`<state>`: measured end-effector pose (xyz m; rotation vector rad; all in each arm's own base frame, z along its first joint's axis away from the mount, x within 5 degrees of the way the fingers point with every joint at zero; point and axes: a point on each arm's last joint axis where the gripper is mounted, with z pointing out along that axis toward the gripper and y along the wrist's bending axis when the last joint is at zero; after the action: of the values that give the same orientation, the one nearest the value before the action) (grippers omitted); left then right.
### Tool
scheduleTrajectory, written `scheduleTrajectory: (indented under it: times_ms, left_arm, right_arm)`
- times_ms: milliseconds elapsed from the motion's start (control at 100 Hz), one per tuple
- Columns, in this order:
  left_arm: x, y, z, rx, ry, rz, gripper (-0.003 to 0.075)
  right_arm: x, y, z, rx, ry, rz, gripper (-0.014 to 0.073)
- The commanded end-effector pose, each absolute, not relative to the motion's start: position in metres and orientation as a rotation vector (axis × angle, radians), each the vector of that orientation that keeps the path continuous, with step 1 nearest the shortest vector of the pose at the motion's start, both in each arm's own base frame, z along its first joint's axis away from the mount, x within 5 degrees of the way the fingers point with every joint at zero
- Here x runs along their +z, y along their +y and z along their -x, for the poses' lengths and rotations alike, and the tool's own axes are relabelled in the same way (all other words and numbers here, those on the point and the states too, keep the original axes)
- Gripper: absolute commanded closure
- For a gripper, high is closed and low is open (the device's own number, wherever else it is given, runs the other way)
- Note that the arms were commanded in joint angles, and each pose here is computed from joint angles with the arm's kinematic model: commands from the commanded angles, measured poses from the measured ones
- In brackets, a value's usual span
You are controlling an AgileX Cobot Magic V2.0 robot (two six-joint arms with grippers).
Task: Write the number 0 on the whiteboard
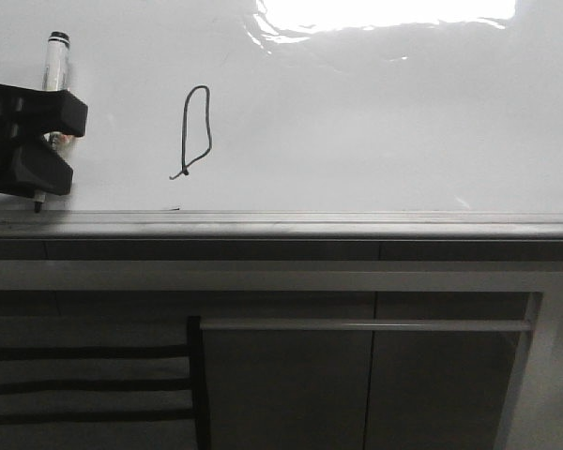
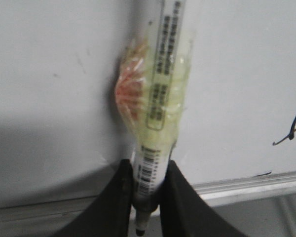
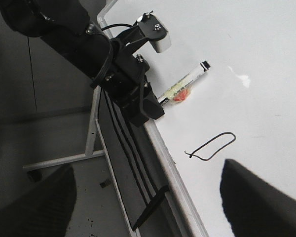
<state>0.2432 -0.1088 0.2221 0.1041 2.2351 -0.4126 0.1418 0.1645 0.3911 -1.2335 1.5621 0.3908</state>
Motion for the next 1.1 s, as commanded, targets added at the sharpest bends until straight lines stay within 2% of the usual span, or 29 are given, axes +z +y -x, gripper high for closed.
scheduleTrajectory:
  times_ms: [0,100,220,320,660,1090]
  left_arm:
    - [0.237,-0.105,-0.250,-0.378,2.160,-0.051,0.0730]
    - [0.237,-0.105,-0.250,-0.378,2.160,-0.051,0.0634]
    - [0.237,-0.104,-0.250,-0.374,2.157,-0.048,0.0446]
    - [0.237,-0.104,-0.250,-0.374,2.157,-0.048,0.0372]
    - [0.240,-0.107,-0.246,-0.420,2.165,-0.085,0.0368]
    - [0.273,-0.106,-0.222,-0.501,2.063,-0.212,0.0370]
  right_arm:
    - [0.409,0.161,-0.140,0.389,1.486,1.165,0.0079]
    - [0.409,0.161,-0.140,0.390,1.490,1.170,0.0079]
    - [0.408,0.161,-0.139,0.392,1.495,1.177,0.0079]
    - [0.407,0.161,-0.139,0.392,1.499,1.182,0.0079]
    - [0.408,0.161,-0.139,0.392,1.497,1.179,0.0079]
    - [0.413,0.145,-0.122,0.396,1.491,1.208,0.0079]
